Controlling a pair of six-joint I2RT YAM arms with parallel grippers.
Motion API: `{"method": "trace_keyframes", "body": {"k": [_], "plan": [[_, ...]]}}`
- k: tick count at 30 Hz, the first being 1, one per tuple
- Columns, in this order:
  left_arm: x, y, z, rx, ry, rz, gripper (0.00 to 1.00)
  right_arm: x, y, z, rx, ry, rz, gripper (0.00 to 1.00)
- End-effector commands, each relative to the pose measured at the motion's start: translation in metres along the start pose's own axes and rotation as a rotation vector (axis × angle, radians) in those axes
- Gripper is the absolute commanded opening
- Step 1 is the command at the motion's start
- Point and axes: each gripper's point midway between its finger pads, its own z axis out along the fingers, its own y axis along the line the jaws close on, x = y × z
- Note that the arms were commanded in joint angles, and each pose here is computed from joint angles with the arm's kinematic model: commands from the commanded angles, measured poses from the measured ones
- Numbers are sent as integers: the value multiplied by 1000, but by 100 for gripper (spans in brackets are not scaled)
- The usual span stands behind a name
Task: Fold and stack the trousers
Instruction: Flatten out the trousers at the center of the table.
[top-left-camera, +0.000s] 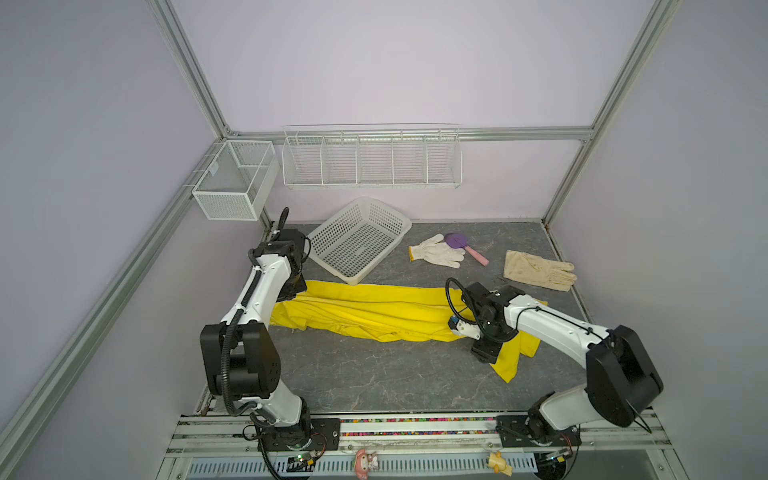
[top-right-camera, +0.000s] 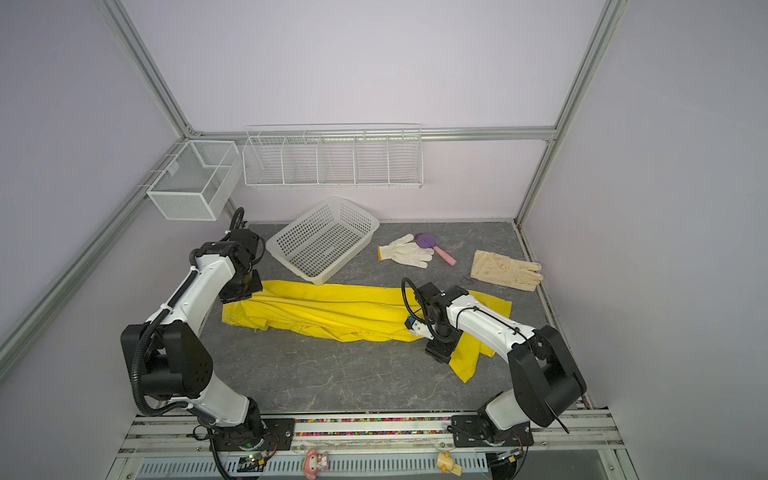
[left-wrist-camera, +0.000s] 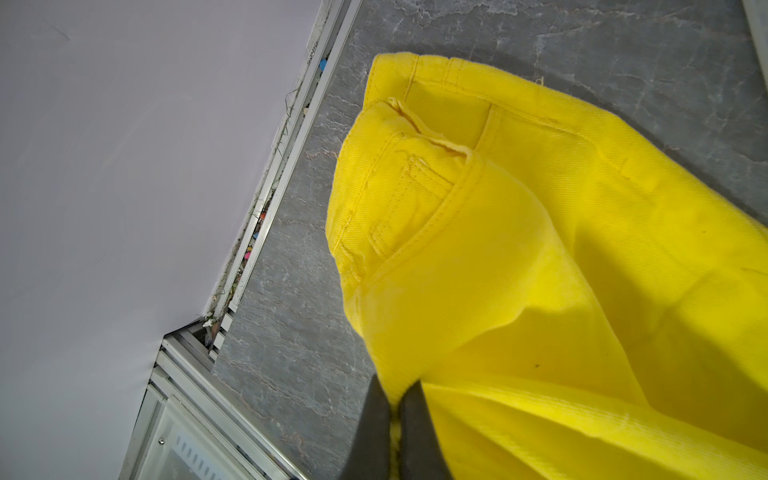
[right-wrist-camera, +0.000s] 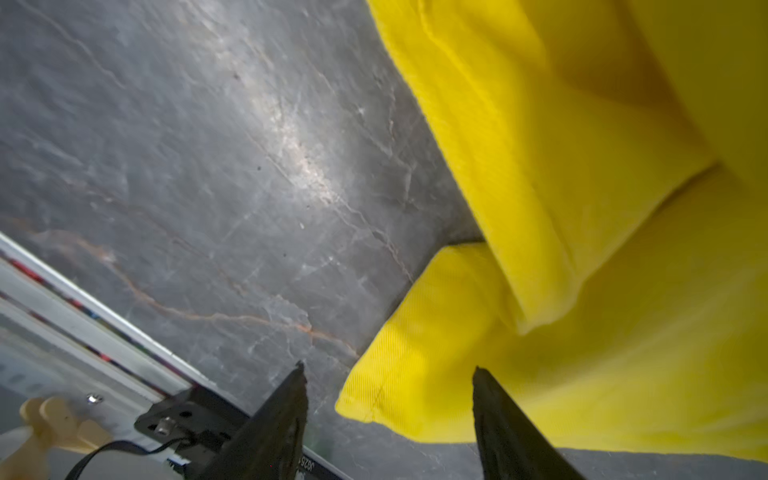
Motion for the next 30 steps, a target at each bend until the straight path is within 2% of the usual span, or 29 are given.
{"method": "trace_keyframes", "body": {"k": [1,4,10,15,18,22,27,30], "plan": [[-13,7,-6,-18,-34,-3,0,-12,-3,12,-8,-58,28,65],[-11,6,-4,-21,-19,9,0,3,4,33,-36,-26,52,63],[-13,2,2,-20,-7,17,0,20,-1,43,-21,-34,114,55],[-11,-1,8,-22,10,23,0,26,-1,50,-31,-85,150,42],[-9,0,12,-31,24,32,0,27,1,54,-35,-88,151,28],[-11,2,10,-30,18,28,0,29,-6,42,-10,-99,141,10],[-9,1,9,-21,21,22,0,43,-10,26,47,-82,99,7],[-7,4,6,-20,15,17,0,51,-23,-1,108,-50,27,7]]}}
